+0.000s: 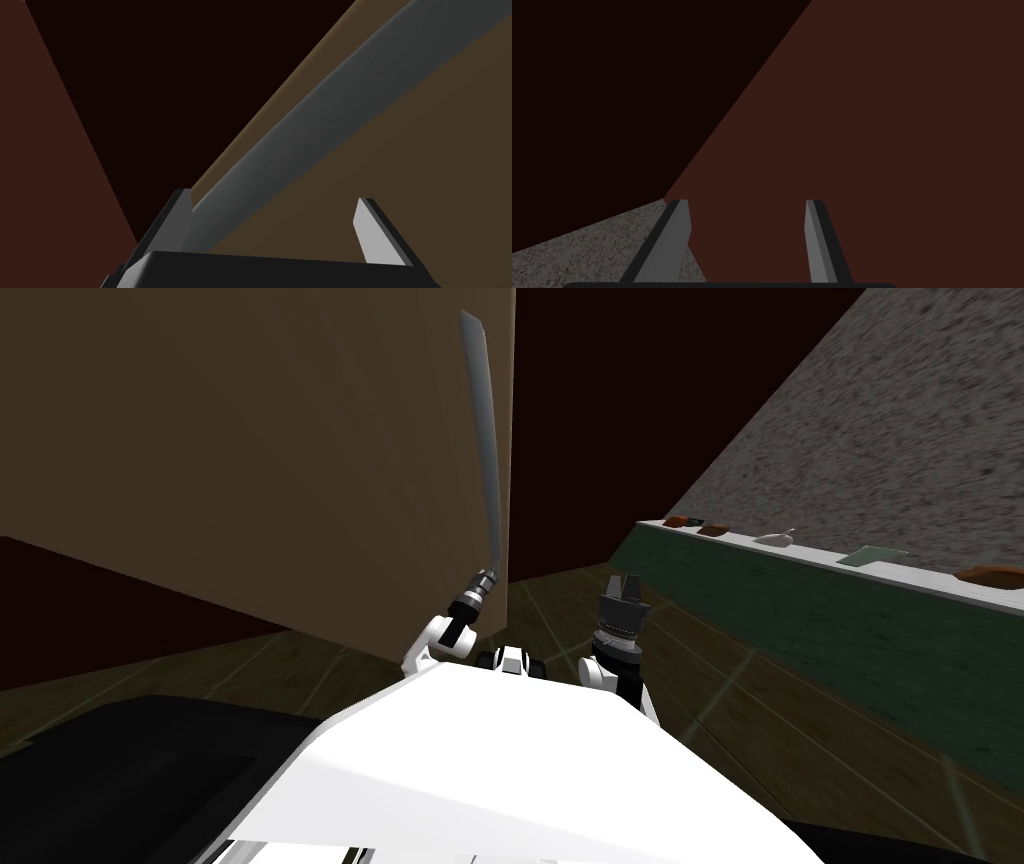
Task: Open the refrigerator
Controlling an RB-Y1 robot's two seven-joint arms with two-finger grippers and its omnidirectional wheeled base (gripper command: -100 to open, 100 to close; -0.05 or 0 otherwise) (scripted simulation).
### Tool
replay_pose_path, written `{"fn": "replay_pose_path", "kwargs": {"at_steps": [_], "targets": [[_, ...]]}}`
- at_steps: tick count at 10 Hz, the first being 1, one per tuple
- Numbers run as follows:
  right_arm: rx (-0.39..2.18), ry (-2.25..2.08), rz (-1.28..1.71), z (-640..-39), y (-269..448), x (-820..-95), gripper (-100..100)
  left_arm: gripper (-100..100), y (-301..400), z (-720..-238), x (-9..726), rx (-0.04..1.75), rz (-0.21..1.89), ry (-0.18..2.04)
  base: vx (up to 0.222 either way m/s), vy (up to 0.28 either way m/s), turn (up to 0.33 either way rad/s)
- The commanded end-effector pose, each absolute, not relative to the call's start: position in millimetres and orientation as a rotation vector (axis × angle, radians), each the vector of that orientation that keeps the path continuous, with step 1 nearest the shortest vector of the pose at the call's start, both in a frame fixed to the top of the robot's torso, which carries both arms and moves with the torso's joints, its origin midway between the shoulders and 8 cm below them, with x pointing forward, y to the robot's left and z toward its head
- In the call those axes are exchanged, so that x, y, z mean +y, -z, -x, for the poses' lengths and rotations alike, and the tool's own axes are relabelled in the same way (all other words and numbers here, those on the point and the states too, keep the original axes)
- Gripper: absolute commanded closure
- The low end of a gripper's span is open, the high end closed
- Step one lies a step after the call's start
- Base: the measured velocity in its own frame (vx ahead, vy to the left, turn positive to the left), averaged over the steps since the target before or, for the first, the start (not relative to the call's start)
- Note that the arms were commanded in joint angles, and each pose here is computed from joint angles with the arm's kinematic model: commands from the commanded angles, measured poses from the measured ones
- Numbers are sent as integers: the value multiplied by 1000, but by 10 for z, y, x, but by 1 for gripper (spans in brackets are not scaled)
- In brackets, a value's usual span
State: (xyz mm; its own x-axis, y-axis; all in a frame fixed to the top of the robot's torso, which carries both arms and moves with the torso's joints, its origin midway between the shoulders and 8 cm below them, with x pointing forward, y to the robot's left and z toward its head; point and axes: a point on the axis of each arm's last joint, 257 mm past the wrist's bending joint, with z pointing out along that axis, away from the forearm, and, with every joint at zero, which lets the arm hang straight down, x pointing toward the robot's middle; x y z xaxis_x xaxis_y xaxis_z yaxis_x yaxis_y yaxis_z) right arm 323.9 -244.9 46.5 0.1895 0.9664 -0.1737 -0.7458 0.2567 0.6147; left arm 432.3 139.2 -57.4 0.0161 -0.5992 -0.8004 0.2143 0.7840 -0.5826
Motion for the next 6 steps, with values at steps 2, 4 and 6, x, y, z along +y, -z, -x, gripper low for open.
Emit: {"fn": "replay_pose_path", "kwargs": {"at_steps": [2, 4, 6], "targets": [[598, -1260, -443, -3239, -465, -2449, 0, -100, 644, -4330, 1356, 1472, 317, 581, 70, 27, -34], [598, -1260, -443, -3239, -465, -2449, 0, -100, 650, -4323, 1346, 1485, 307, 556, 83, 34, -44], [598, -1260, -443, -3239, -465, -2449, 0, -100, 624, -4296, 1329, 1500, 282, 513, 67, 23, -49]]}}
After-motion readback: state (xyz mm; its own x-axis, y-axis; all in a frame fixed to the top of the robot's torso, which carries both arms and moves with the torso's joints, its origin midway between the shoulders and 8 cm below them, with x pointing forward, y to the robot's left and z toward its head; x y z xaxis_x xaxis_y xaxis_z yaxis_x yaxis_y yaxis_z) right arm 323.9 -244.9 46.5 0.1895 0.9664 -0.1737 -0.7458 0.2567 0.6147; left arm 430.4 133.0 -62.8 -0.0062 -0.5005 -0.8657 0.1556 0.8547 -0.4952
